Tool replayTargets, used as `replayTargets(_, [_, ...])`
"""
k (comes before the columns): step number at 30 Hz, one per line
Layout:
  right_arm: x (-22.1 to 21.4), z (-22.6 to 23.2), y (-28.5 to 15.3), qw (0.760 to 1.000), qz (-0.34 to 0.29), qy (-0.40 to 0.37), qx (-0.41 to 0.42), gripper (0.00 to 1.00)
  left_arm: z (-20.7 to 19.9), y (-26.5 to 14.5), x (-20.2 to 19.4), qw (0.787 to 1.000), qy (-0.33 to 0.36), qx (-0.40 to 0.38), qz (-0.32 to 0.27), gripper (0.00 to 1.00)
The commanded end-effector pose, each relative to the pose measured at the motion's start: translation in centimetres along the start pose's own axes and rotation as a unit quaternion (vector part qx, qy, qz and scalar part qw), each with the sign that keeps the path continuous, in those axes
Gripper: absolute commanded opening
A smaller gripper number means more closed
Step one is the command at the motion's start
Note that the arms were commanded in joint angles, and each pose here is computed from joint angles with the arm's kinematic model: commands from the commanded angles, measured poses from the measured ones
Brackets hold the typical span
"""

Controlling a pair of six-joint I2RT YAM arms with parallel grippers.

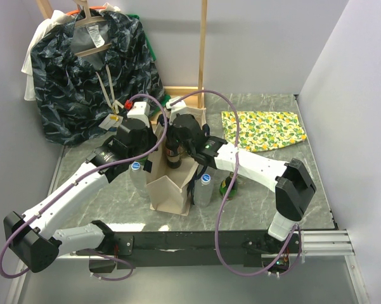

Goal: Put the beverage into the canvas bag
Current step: Place the drink in the canvas bag.

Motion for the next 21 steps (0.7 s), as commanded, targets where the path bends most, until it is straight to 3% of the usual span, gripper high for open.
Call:
replayTargets(1, [3.7, 0.3, -0.9, 0.999, -0.038, 0.034, 0.007, 0.33, -0.4, -0.5, 1.6, 1.000, 0.000, -0.004, -0.025, 0.07])
replayTargets(7, [2.5, 0.4, -0.9, 0.999, -0.014, 0.035, 0.008, 0.38, -0.3, -0.5, 1.5, 1.000, -0.001, -0.002, -0.026, 0.16])
replayTargets(12, [2.2, 0.6, -1.2, 0.999, -0.006, 0.035, 0.012, 0.50, -0.3, -0.5, 1.5, 1.000, 0.001, -0.004, -0.027, 0.18])
replayTargets(21, [2.4, 0.9, -1.6, 0.999, -0.004, 0.033, 0.014, 0.59, -0.2, -0.4, 1.5, 1.000, -0.001, -0.002, -0.026, 0.20])
Point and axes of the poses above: each gripper's point midway between its finger pads, its own y axis out along the fingers, its own z axis along the line the jaws close on, x = y × z, the point moved 3 cm from there along -y, back along the fingers, and after that the axes turned 8 degrees about -y, right-handed, at the moved point
